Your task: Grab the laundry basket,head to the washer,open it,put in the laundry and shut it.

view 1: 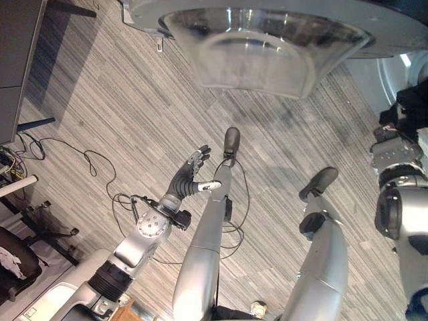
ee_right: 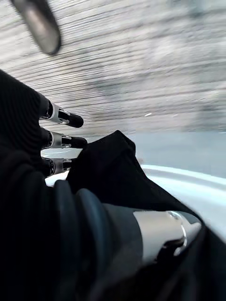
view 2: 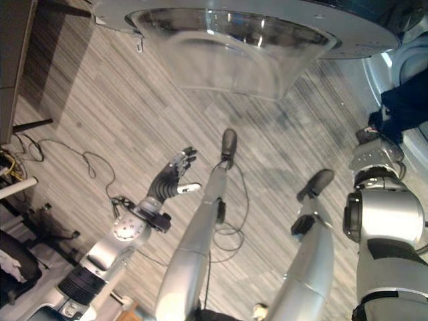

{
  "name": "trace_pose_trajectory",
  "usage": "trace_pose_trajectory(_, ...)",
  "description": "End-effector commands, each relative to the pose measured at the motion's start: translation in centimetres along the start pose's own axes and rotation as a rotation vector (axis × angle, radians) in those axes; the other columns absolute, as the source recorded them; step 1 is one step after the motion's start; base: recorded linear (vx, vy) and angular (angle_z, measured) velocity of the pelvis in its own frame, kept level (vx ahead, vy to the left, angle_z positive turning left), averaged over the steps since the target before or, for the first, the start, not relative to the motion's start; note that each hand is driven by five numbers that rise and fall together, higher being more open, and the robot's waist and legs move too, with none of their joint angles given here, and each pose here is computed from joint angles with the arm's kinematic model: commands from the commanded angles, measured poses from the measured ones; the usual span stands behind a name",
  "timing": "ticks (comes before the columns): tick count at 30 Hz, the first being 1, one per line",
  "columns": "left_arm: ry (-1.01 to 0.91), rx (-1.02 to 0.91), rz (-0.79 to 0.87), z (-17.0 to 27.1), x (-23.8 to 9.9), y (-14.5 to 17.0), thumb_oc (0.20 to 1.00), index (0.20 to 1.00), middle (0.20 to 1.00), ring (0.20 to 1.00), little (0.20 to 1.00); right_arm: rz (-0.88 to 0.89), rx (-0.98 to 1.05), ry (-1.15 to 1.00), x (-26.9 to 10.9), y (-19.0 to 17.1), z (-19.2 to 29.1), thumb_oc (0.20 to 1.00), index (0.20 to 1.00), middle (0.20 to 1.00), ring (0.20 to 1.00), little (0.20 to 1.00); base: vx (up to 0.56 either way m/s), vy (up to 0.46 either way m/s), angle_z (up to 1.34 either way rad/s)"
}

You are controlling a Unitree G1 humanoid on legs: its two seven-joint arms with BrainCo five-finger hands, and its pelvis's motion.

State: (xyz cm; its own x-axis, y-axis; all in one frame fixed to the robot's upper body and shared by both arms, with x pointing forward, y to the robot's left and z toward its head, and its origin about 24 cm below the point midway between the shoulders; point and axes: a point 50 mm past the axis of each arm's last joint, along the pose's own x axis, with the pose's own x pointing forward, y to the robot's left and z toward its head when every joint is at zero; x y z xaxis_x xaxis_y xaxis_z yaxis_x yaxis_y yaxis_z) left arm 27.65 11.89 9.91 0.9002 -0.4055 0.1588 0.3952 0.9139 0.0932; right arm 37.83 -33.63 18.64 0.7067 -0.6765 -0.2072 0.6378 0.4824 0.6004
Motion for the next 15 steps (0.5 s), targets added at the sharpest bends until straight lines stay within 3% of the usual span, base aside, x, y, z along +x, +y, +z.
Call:
trace_pose_trajectory(1, -0.113, -0.03, -0.053, 2.1, 0.7, -1.4, 1.0, 1.0, 1.0, 1.0, 1.0, 0.037, -0.055, -0.108, 0.1, 0.5, 2.4, 1.0, 1.0, 1.0, 1.0, 1.0, 0.0, 0.0, 0.0)
trace_pose_trajectory(5, -0.098, -0.016, -0.047, 1.8, 0.4, -1.1, 1.0, 1.0, 1.0, 1.0, 1.0, 0.067, -0.059, -0.138, -0.2, 1.5, 3.1, 1.0, 1.0, 1.0, 1.0, 1.0, 0.0, -0.006, 0.02)
trace_pose_trajectory(8, -0.087, -0.009, -0.034, 1.5, 0.1, -0.8, 1.0, 1.0, 1.0, 1.0, 1.0, 0.066, -0.087, -0.165, -0.2, 1.5, 3.9, 0.2, 0.2, 0.2, 0.2, 0.2, 0.0, -0.012, 0.04)
trace_pose_trajectory(15, -0.081, 0.013, -0.01, 1.4, -0.2, -0.1, 1.0, 1.0, 1.0, 1.0, 1.0, 0.031, -0.124, -0.211, 0.2, 0.1, 5.2, 0.2, 0.2, 0.2, 0.2, 0.2, 0.0, 0.005, 0.05)
